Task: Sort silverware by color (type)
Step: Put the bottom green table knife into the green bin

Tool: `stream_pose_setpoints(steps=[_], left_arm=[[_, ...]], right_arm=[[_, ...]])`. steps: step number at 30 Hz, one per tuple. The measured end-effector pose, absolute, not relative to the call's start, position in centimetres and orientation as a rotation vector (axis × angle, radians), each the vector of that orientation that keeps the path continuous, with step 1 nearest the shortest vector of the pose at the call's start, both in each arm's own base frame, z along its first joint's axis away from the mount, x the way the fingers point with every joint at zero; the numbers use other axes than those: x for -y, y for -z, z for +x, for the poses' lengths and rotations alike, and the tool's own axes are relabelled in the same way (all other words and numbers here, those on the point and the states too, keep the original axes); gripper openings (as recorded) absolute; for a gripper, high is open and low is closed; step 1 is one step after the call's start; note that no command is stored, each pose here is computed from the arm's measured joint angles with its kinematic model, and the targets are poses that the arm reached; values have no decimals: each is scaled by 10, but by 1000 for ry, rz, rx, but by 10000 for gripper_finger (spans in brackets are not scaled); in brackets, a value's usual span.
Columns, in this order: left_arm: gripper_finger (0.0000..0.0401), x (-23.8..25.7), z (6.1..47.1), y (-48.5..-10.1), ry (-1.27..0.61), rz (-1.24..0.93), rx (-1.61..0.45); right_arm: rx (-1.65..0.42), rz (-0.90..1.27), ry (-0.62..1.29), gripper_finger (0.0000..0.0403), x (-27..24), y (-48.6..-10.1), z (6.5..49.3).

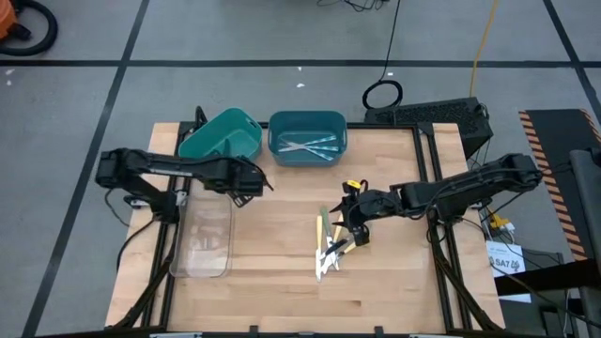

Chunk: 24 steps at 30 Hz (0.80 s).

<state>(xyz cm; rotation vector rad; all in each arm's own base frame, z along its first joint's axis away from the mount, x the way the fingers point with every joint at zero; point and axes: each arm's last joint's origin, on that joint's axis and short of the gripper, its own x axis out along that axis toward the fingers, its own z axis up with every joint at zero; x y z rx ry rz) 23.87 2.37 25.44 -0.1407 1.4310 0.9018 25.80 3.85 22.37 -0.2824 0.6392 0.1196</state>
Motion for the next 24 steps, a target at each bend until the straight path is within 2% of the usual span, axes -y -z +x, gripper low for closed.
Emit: stream_pose_setpoints(steps=[12, 24], left_arm=[[253, -41, 249, -226, -1024, -153, -1586], [252, -52, 240, -223, -1118, -156, -1621]], right_arm=[[-681, -315, -137, 153, -38, -221, 255], [-683, -320, -139, 153, -38, -220, 255]])
